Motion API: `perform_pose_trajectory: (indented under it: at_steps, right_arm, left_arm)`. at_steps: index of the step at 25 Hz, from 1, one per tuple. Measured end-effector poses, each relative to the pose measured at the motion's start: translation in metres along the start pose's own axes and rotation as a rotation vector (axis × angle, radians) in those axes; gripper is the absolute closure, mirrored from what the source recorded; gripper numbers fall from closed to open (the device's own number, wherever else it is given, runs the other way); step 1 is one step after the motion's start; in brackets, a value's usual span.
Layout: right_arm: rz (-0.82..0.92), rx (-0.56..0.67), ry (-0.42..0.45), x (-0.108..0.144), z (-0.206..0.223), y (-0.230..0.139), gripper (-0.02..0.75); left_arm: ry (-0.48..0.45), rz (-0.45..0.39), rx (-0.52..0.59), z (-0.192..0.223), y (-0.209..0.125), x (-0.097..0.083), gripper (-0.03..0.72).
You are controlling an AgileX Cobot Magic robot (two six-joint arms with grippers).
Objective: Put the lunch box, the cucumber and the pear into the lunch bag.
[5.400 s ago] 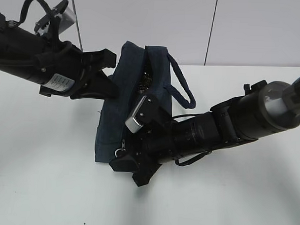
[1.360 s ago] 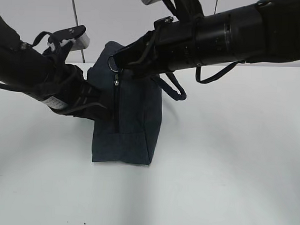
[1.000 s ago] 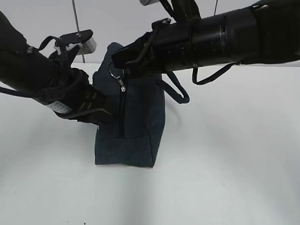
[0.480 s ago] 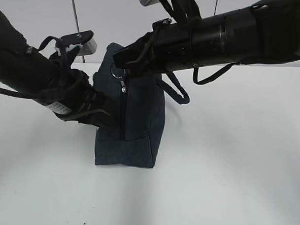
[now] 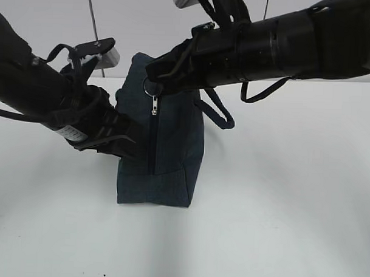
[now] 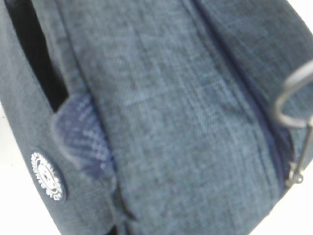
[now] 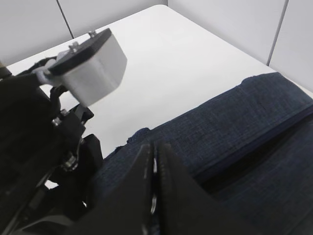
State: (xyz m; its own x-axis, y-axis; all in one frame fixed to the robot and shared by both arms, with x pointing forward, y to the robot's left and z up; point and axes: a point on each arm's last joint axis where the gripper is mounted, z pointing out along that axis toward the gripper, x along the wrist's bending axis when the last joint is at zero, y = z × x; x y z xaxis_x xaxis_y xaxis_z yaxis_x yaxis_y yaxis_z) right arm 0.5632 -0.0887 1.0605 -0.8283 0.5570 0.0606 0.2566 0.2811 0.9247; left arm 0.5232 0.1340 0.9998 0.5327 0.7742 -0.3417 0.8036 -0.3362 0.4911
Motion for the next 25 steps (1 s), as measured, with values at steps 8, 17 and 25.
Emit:
perform_pose_trajectory:
  at_steps: [8, 17, 25]
  right_arm:
    - [0.021, 0.032, 0.005, -0.003, 0.009, -0.01, 0.732]
    - [0.021, 0.036, -0.013, -0.005, 0.009, -0.011, 0.732]
    - [0.02, 0.04, -0.047, -0.008, 0.009, -0.011, 0.732]
  left_arm:
    - [-0.008, 0.0, 0.014, 0.0, -0.001, -0.001, 0.58]
    - [-0.009, 0.001, 0.016, 0.0, -0.001, -0.001, 0.689]
    - [-0.011, 0.003, 0.02, -0.001, -0.002, -0.001, 0.693]
